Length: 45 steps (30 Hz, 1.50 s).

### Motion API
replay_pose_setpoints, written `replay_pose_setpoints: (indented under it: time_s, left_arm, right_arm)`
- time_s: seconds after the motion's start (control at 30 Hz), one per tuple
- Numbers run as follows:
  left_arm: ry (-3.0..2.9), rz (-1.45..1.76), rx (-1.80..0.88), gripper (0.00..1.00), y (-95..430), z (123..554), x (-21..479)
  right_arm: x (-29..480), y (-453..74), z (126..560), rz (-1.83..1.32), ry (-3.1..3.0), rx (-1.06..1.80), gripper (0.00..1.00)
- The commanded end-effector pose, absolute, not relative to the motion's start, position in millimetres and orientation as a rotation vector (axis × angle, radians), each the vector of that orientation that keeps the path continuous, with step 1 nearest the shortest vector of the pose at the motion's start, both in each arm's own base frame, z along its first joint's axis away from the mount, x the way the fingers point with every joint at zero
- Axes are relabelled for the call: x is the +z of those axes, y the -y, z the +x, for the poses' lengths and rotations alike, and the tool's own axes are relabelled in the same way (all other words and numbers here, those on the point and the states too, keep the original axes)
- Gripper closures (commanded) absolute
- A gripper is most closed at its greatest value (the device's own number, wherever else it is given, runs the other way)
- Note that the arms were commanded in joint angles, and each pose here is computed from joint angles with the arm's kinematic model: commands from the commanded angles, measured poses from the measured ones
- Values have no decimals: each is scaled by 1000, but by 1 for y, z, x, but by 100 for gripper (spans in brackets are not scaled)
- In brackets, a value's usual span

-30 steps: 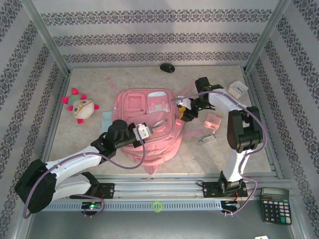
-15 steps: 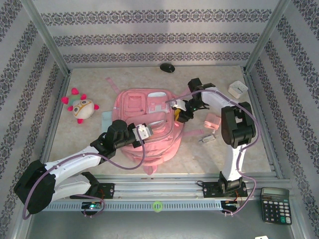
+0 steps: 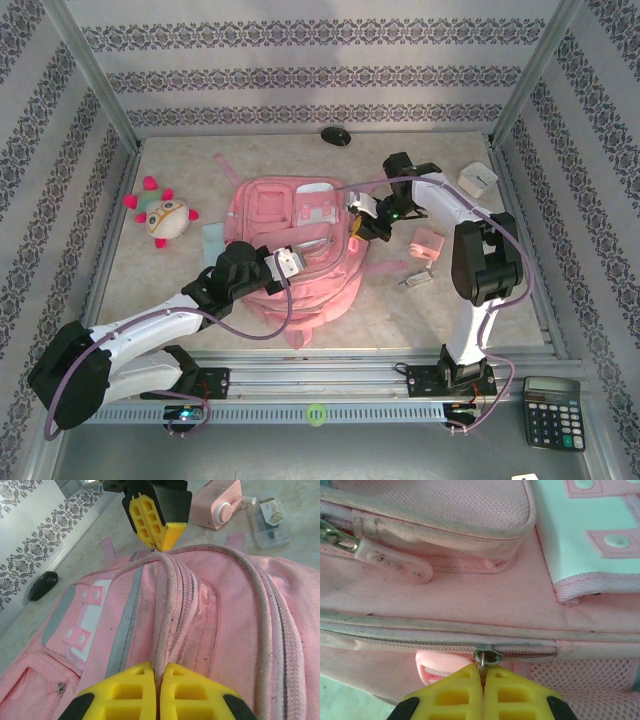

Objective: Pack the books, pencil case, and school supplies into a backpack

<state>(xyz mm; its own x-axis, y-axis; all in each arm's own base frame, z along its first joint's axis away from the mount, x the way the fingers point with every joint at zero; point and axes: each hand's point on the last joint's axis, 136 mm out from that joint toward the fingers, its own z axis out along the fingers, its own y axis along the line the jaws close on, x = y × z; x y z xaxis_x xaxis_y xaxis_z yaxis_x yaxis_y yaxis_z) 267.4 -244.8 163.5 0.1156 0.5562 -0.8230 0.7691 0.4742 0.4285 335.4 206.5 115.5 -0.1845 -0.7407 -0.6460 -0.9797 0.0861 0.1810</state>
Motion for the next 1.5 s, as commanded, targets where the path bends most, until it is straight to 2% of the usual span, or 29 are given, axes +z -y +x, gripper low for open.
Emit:
replay_pose_setpoints:
  time_s: [0.0,0.2,0.67,0.93,1.2,1.33,1.47]
  left_arm:
    - [-1500,1118,-163,100,243,281,190]
    - [-1536,1091,-136,100,243,286,186]
    - [-1633,824,-8,100,237,313,200]
    - [-1678,725,-27,100,241,319,202]
    - [-1671,687,-131,100,270,313,198]
    - [-1655,674,-200,100,286,309,199]
    - [-1661,656,-251,100,296,304,198]
  right_arm:
    - [128,-215,309,-1630,-2096,1000,100]
    - [127,-217,307,-1511,-2297,1010,100]
    - [144,-230,269,-1371,-2398,1141,100]
    - [148,-242,235,-1269,-2370,1251,100]
    - [160,-268,214,-1090,-2281,1392,100]
    - [151,-276,211,-949,-2349,1367,100]
    - [125,-259,218,-757,-2491,1113,100]
